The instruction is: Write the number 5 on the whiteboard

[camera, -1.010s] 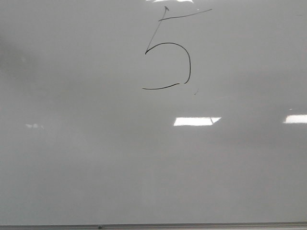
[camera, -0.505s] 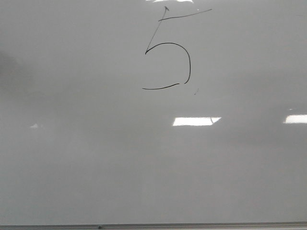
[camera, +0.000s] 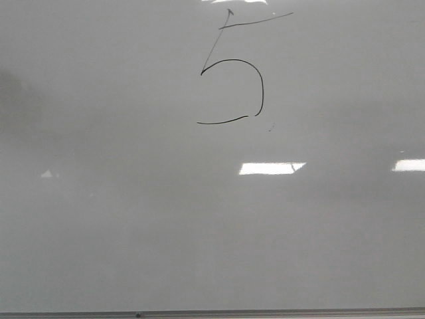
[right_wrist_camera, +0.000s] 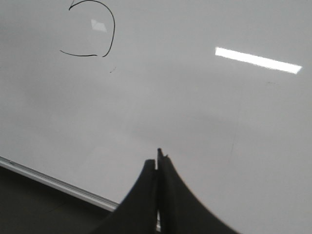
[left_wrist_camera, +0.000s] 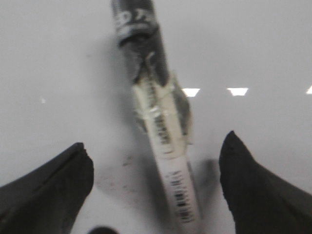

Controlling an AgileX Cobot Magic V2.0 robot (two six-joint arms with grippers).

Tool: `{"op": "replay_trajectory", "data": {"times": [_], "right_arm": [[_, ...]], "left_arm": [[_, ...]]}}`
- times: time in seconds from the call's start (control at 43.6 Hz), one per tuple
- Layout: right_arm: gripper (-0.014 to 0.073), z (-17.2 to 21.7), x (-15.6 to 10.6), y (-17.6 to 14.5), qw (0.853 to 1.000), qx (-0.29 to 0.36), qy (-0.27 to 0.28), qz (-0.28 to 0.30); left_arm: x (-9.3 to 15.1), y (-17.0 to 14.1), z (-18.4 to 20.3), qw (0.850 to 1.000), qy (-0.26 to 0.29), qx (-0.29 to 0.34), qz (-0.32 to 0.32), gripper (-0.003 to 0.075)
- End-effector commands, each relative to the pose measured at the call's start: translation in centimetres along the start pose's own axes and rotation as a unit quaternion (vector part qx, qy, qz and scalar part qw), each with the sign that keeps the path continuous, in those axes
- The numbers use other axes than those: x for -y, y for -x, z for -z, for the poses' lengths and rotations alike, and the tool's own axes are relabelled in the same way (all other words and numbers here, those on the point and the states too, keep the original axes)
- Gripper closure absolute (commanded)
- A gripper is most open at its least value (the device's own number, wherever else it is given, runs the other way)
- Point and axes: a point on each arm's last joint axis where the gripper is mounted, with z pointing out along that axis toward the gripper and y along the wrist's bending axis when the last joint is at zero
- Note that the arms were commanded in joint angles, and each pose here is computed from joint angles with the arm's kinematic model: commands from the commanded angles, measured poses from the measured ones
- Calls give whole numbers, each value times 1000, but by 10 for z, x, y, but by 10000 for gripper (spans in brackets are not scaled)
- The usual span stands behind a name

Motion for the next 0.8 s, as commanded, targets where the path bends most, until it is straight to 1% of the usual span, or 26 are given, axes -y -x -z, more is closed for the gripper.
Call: {"op": "replay_trajectory", "data": {"times": [0.0,0.069,0.092,0.184,0.298,0.39,0.505,0.597,0.643,0.78], "right_arm": [[657,3,3,15,999,46,-17,-8],[657,3,3,15,999,46,-17,-8],[657,3,3,15,999,46,-18,-8],[657,3,4,15,998,51,-20,-8],[657,3,4,17,998,57,-24,-8],[657,3,5,17,998,59,-25,-8],[657,3,5,17,998,61,-26,-8],[657,4,5,17,998,62,-26,-8],[657,4,5,18,998,64,-27,-8],[657,4,6,19,997,71,-31,-8]], "left_arm": [[-5,31,10,998,15,66,-3,148],[-3,38,17,998,12,66,-17,150],[0,41,21,997,4,64,-32,151],[14,48,34,995,-33,72,-60,154],[30,52,54,992,-55,93,-64,155],[34,51,71,992,-53,105,-53,170],[38,46,94,990,-53,119,-51,230],[41,44,113,989,-57,136,-18,303],[43,42,123,988,-59,144,-6,353],[45,32,150,986,-52,156,-8,532]]}}
